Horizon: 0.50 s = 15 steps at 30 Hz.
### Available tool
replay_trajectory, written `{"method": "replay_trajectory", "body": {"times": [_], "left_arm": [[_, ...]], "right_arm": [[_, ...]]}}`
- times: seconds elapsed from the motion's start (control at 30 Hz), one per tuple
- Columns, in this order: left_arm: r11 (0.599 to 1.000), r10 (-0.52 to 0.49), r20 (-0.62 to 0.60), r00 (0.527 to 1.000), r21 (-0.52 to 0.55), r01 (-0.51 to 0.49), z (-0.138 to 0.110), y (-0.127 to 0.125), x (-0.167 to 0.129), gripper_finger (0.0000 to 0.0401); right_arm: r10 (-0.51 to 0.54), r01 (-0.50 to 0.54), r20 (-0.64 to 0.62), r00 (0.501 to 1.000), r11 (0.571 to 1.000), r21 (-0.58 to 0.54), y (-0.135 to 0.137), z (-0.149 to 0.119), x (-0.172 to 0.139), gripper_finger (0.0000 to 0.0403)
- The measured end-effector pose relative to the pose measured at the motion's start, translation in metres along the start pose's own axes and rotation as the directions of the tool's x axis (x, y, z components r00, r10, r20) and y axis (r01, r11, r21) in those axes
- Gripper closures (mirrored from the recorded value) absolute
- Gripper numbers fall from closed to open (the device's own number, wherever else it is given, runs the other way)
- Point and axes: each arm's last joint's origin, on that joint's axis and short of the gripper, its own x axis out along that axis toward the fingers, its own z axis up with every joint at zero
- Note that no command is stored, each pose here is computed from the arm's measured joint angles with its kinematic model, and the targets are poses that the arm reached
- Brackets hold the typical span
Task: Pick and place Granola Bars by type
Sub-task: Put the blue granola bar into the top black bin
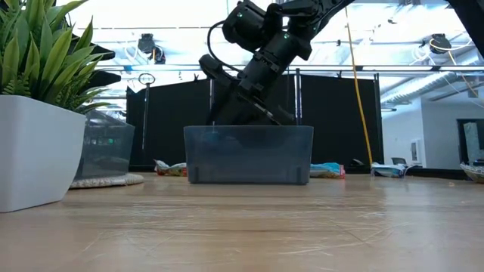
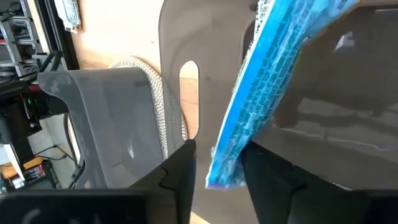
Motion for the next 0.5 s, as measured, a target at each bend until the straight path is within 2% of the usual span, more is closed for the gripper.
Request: {"method": "replay_trajectory", "body": {"times": [0.23, 0.5], "left_arm": [[1.000, 0.000, 0.000, 1.000, 0.000, 0.000, 0.0000, 0.0000, 0.0000, 0.0040], [1.000, 0.000, 0.000, 1.000, 0.000, 0.000, 0.0000, 0.0000, 0.0000, 0.0040]], "right_arm": [[0.018, -0.018, -0.030, 0.999, 1.000, -0.004, 0.0016, 0.0004, -0.0002, 0.0243], [0.022, -0.022, -0.103, 0.994, 1.000, -0.005, 0.0019, -0.0017, -0.0009, 0.0237]]}}
